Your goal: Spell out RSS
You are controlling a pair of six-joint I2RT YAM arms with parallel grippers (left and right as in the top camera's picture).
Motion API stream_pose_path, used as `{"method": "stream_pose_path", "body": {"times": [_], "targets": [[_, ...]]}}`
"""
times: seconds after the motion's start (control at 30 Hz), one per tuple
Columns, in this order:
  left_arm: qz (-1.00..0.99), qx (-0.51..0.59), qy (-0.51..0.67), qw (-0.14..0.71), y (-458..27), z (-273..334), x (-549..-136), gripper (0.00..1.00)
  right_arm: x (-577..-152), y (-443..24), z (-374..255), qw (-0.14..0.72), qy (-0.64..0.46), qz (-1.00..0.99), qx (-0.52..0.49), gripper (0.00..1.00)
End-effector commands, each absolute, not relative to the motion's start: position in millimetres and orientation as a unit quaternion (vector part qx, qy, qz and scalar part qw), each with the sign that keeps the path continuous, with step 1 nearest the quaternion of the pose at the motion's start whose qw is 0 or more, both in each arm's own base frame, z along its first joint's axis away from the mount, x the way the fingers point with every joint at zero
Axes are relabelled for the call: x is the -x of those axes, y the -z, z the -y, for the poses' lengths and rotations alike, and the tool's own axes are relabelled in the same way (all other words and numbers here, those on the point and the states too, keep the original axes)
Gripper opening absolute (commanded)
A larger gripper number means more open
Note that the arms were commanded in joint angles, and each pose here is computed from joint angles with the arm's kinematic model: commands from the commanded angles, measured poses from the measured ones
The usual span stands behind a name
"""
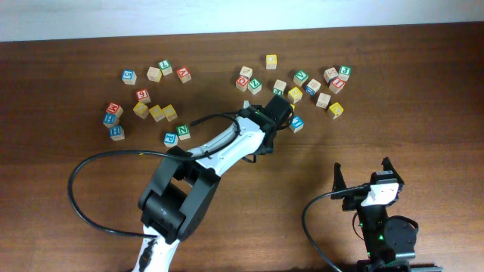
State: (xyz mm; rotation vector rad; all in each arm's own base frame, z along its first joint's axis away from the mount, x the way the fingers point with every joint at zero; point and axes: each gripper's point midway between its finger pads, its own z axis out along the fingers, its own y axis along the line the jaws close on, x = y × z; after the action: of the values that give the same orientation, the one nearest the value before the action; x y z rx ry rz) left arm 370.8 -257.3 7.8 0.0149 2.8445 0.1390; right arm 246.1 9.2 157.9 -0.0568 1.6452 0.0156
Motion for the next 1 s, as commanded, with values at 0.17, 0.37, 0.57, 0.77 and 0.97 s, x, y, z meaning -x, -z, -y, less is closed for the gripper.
{"method": "stream_pose_path", "body": {"times": [0.17,0.37,0.57,0.77,0.97], "targets": [[-0.987,-0.005,-0.036,0.159,-16.6,260.1,-376.1,0.29,-246.2,-154.0,-10.3,0.676,-0.010,-0.736,0.025,0.98],[-0.987,-0.005,-0.036,0.159,-16.7,260.3,-376.2,0.29,-246.2,-154.0,-10.3,0.676,-0.010,-0.736,0.025,0.98],[-0.987,-0.005,-0.036,0.159,-16.6,260.2,-376.1,0.56,-246.2,-154.0,-10.3,0.676,-0.010,-0.736,0.025,0.98],[-0.987,-0.005,-0.027,0.161,-23.0,264.5,-378.2,0.56,-246.2,-154.0,-10.3,0.676,-0.010,-0.736,0.025,0.98],[-0.984,-0.002,-0.011,0.179,-43.9,267.2,-381.5,0.55,-246.2,-154.1,-10.3,0.676,-0.010,-0.736,0.025,0.98]]}}
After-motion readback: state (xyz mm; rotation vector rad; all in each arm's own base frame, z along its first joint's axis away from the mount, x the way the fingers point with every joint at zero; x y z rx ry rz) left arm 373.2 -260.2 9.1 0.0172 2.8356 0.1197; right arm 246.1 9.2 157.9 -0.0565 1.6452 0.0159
